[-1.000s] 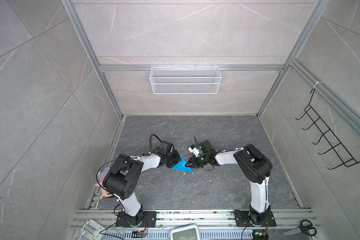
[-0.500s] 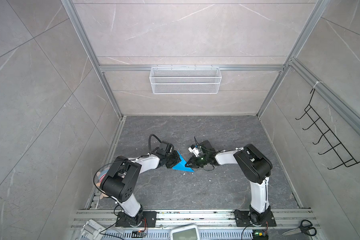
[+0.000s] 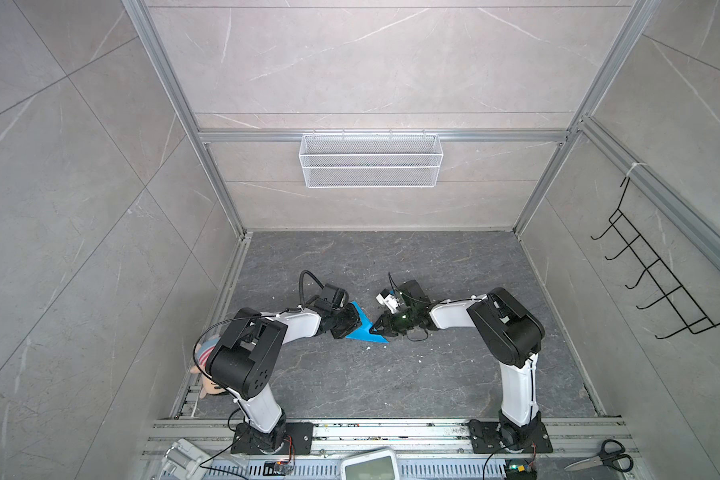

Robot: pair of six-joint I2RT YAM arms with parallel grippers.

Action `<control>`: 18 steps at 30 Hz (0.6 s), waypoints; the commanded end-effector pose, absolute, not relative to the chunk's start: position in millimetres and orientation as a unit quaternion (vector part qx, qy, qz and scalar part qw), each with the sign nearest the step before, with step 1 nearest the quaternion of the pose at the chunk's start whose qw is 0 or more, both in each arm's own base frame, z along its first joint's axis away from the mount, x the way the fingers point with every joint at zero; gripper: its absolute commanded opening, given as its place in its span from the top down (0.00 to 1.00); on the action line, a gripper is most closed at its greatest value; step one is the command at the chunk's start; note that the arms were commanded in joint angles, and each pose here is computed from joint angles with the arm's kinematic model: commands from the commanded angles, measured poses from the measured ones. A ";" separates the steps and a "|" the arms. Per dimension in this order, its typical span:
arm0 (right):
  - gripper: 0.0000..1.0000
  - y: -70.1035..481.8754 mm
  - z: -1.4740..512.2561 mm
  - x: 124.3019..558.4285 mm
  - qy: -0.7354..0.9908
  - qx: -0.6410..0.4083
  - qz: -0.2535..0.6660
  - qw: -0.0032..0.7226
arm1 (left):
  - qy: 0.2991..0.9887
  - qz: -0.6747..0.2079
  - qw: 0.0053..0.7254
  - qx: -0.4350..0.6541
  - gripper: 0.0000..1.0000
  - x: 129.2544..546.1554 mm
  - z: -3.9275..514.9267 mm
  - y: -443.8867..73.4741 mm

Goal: Fold a paper plane with a square sheet of paper (pick it up from the middle)

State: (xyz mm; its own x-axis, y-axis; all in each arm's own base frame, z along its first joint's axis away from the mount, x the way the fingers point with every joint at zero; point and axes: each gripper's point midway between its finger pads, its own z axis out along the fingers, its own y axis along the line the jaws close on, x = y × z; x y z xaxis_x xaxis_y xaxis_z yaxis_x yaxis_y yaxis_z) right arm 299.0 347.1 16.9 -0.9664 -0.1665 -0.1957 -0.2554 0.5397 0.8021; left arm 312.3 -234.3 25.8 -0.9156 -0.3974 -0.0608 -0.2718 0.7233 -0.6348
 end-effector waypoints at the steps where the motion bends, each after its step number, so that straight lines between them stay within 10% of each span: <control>1: 0.89 322.5 -30.0 286.0 0.914 -0.084 0.398 0.004 | 0.927 -0.317 0.105 -0.170 0.92 319.6 25.6 -233.4; 18: 0.84 321.8 -32.1 285.7 0.914 -0.090 0.396 0.006 | 0.927 -0.327 0.105 -0.152 0.91 322.6 24.0 -239.3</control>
